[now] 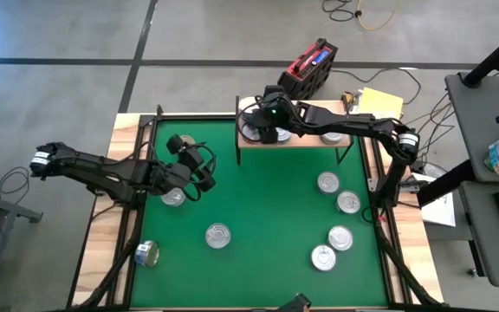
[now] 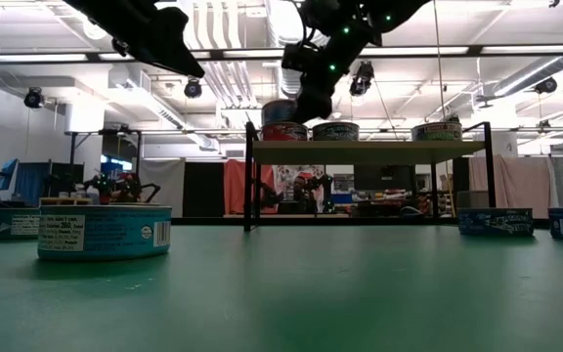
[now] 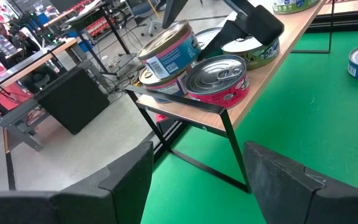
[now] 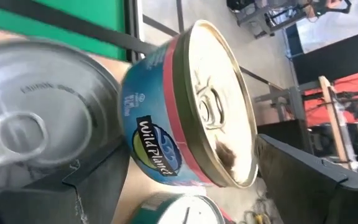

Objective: Stack canned seafood by type on shelf
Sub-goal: Stack the blue/pink tuna can on top of the other blue/pink tuna can on the shelf

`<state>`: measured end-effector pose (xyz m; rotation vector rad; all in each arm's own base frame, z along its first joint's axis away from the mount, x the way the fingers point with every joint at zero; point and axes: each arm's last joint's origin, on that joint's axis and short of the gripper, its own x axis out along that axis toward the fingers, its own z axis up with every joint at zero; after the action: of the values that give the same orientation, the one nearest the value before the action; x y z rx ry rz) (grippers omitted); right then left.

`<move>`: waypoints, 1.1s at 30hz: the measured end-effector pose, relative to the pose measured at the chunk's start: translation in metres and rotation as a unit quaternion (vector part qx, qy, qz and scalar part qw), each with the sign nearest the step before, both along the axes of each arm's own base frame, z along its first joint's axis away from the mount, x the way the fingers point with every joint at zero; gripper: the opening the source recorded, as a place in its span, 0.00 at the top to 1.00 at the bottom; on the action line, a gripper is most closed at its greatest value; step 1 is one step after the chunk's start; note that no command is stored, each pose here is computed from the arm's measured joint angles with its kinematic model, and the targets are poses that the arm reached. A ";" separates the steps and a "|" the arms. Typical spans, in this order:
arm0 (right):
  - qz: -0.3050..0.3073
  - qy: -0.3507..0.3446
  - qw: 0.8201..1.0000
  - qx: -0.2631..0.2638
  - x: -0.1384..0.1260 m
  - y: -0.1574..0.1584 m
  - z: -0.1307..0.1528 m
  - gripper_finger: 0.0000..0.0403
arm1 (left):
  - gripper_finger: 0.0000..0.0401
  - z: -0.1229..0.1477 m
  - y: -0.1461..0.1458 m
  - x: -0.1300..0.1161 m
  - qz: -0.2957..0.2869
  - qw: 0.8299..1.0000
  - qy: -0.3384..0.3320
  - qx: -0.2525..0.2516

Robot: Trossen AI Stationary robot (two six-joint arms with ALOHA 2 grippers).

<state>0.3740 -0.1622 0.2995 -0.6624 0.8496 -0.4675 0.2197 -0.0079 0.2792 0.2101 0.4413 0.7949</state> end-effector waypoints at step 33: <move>-0.005 -0.036 0.999 -0.017 0.002 -0.005 0.007 0.28 | 0.42 0.000 0.000 0.000 0.001 1.000 -0.003 -0.002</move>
<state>0.3758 -0.1672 0.3064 -0.6696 0.7797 -0.5139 0.2196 -0.0080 0.2792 0.2030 0.4383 0.7956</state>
